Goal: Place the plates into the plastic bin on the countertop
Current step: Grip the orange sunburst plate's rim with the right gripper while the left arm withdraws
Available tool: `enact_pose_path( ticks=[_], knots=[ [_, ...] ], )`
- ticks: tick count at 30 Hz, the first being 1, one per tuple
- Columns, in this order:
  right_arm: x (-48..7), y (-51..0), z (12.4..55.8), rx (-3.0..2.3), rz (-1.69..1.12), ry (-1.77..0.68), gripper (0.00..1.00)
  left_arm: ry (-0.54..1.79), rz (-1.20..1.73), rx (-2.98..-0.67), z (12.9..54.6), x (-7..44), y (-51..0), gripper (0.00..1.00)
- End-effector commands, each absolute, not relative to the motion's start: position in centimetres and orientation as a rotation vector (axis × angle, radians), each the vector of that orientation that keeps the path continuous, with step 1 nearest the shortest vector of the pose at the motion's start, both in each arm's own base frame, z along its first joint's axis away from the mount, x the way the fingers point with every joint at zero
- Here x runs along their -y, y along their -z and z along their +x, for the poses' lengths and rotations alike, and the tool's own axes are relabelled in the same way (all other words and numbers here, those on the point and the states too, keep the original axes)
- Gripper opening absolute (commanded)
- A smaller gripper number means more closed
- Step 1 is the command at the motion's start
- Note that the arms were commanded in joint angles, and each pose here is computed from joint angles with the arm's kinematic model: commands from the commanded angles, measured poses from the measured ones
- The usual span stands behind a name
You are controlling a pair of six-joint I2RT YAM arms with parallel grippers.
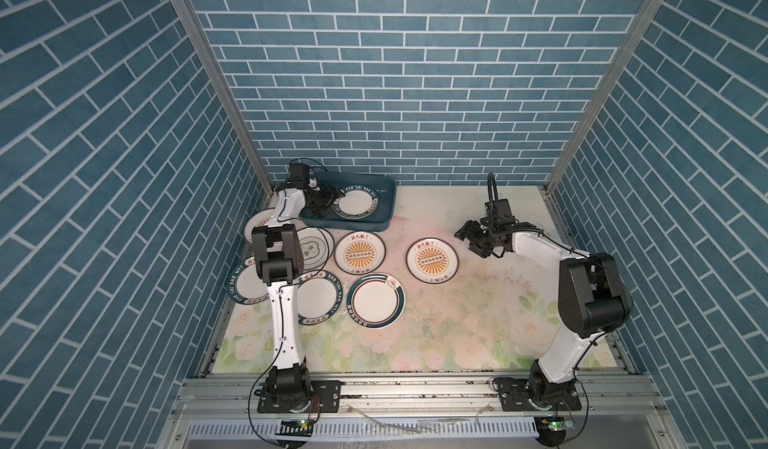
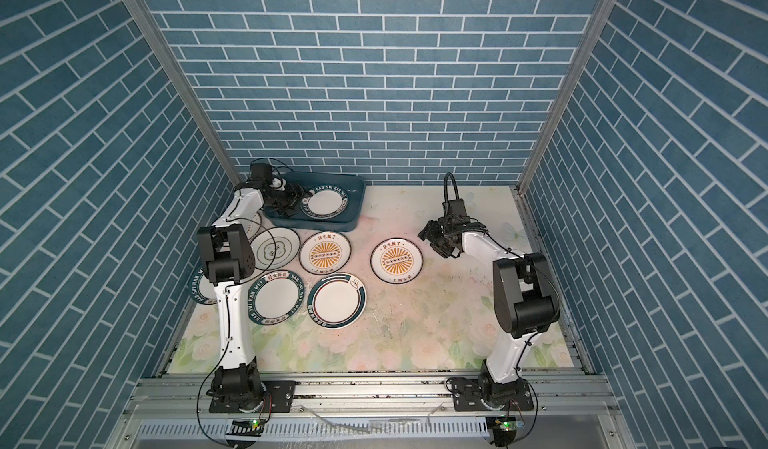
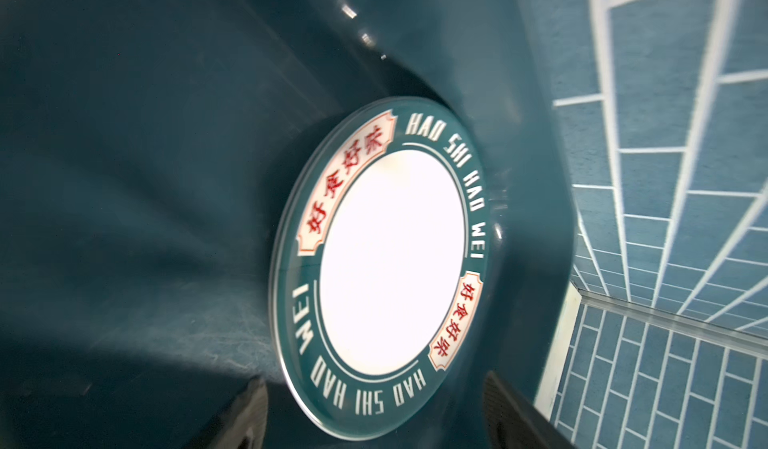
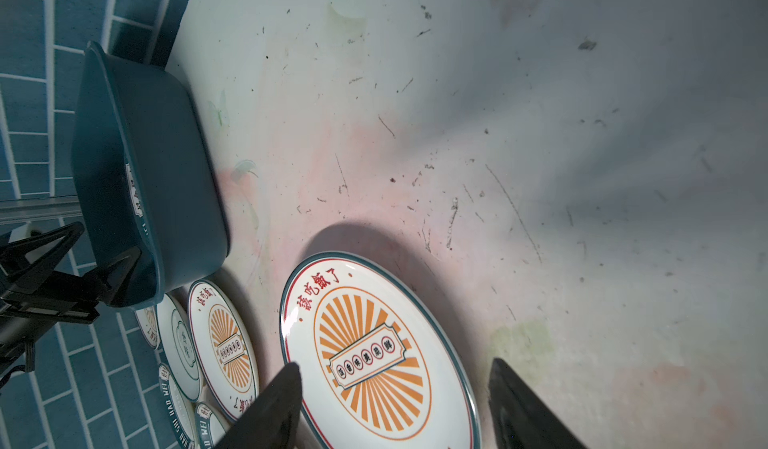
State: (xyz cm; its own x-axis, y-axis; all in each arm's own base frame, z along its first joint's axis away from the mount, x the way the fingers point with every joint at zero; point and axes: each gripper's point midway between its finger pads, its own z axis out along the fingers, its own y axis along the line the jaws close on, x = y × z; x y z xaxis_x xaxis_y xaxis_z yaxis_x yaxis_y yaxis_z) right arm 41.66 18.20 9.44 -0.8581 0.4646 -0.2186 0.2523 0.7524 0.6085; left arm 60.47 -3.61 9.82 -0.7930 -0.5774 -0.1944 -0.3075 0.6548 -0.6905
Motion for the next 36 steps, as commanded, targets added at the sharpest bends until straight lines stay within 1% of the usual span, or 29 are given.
enact_pose_path(
  ticks=[1,6,10,13,18,21,28,30,32,36],
  knots=[
    [-18.8,-8.4,41.3,-2.606,0.537,-0.878,0.7,0.914,-0.549,-2.359,60.2,3.9,-16.8,0.88],
    [-19.4,-7.3,40.6,-2.635,0.526,-0.92,0.68,0.939,-0.41,-2.201,58.8,4.5,-23.5,0.96],
    [-19.2,-6.7,39.7,-2.661,0.512,-0.91,0.68,0.983,-0.353,-2.136,56.4,5.5,-26.4,1.0],
    [-19.1,-6.0,38.8,-2.706,0.486,-0.896,0.68,1.041,-0.294,-2.104,54.0,7.2,-27.8,1.0],
    [-19.6,-4.6,37.5,-2.749,0.462,-0.949,0.67,1.097,-0.188,-2.087,49.3,10.6,-28.8,1.0],
    [-19.8,-4.0,37.0,-2.763,0.442,-0.978,0.66,1.116,-0.166,-2.111,47.1,11.7,-28.1,0.99],
    [-21.0,-3.3,36.3,-2.756,0.366,-1.084,0.62,1.149,-0.111,-2.163,43.8,13.7,-27.2,0.99],
    [-21.0,-2.6,35.8,-2.776,0.353,-1.087,0.58,1.15,-0.111,-2.173,43.4,13.9,-27.0,1.0],
    [-20.8,-1.8,35.2,-2.812,0.362,-1.07,0.5,1.142,-0.112,-2.181,43.0,14.1,-26.9,0.99],
    [-20.4,-1.1,34.4,-2.838,0.355,-1.044,0.4,1.133,-0.116,-2.184,42.6,14.1,-27.1,1.0]
  ],
)
